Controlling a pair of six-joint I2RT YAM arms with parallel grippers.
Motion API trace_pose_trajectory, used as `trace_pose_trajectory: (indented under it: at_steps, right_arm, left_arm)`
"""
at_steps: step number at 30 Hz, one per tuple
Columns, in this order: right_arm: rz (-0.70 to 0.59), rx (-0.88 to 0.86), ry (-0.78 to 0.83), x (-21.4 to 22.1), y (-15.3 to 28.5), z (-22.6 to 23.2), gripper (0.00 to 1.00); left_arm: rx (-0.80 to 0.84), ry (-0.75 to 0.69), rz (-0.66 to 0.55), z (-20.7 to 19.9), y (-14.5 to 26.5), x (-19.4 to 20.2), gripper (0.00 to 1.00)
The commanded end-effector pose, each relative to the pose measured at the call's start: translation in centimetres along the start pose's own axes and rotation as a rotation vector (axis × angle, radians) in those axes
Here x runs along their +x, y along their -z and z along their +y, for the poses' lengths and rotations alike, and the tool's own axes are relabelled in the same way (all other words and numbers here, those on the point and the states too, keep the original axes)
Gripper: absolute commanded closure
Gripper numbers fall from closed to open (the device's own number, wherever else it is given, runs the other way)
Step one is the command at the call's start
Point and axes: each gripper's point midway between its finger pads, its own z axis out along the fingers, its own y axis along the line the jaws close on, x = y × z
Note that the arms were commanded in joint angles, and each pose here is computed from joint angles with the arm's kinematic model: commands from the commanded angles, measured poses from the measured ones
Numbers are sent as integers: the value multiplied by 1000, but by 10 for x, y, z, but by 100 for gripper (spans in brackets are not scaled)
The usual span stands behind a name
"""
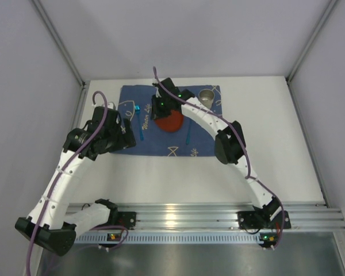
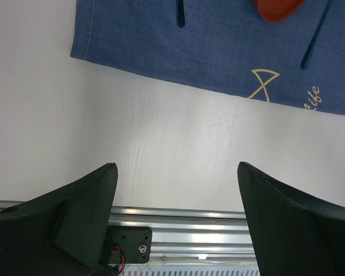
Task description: Set the dinner table for one person
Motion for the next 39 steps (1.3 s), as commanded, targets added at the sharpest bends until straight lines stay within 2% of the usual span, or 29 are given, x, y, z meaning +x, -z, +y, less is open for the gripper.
trace_pose_trajectory:
  at_steps: [1,4,7,11,14,17,18,19,20,21,22,23,24,27,28,29,30,31,32,33,34,35,36,37,38,39]
  right_arm:
    - [-24,-73,-14,-9,-3,18,75]
    - [-15,-97,-15,-8,0,24,46]
    - [-42,-117,7,-17,14,34,28]
    - [-148,-172,73,-47,56,64,23]
    - [-279,-239,111,-63,121,97,21]
    - [-374,-203,77,-68,157,97,20]
    - [-388,-178,63,-58,180,92,20]
    - [-419,-120,43,-56,191,80,19]
    - [-377,-54,34,-31,184,56,18]
    - [-439,-47,45,-32,221,59,16]
    - [-465,16,37,-26,233,43,6]
    - [-427,70,38,1,231,22,0]
    - [-508,83,61,-1,271,21,0]
    - [-581,158,83,31,318,-7,0]
    - [-630,234,67,35,331,-24,0]
    - [-617,311,55,57,326,-50,0]
    - [-716,404,-2,60,352,-72,0]
    - [-757,446,-21,65,357,-84,0]
    - [-726,519,-16,92,341,-111,0]
    - [-758,557,15,99,350,-122,0]
    - [-809,537,38,96,349,-122,0]
    - [-825,535,75,108,342,-131,0]
    - [-806,557,88,119,337,-140,0]
    - [-863,538,76,115,340,-139,0]
    - [-853,552,68,126,333,-148,0]
    - [-876,570,10,126,335,-155,0]
  left_arm:
    - [-17,19,-15,6,7,0,9]
    - [-41,16,-26,10,7,-2,9]
    - [-35,8,-50,9,4,-6,9]
    - [21,-4,-74,2,5,-7,9]
    - [57,-31,-106,3,7,-3,9]
    - [70,-51,-126,6,7,2,9]
    - [75,-54,-134,6,10,2,9]
    - [87,-68,-135,6,11,3,9]
    - [104,-71,-158,5,16,2,9]
    - [106,-75,-161,7,15,5,9]
    - [117,-79,-187,5,16,1,9]
    - [128,-81,-213,6,19,0,9]
    - [130,-83,-215,7,16,2,9]
    - [153,-84,-289,5,10,-3,11]
    - [161,-114,-310,5,8,-4,13]
    - [208,-126,-384,-4,12,-17,14]
    - [207,-152,-383,-3,-1,-11,14]
    - [210,-205,-421,-3,-4,-14,14]
    - [200,-216,-459,-1,-6,-18,14]
    - [198,-215,-516,-2,-17,-24,14]
    - [185,-242,-548,0,-22,-27,14]
    - [181,-252,-604,0,-32,-31,23]
    - [176,-242,-633,1,-38,-32,26]
    - [156,-252,-666,4,-43,-35,27]
    - [147,-243,-706,5,-48,-39,26]
    - [62,-219,-716,23,-69,-30,25]
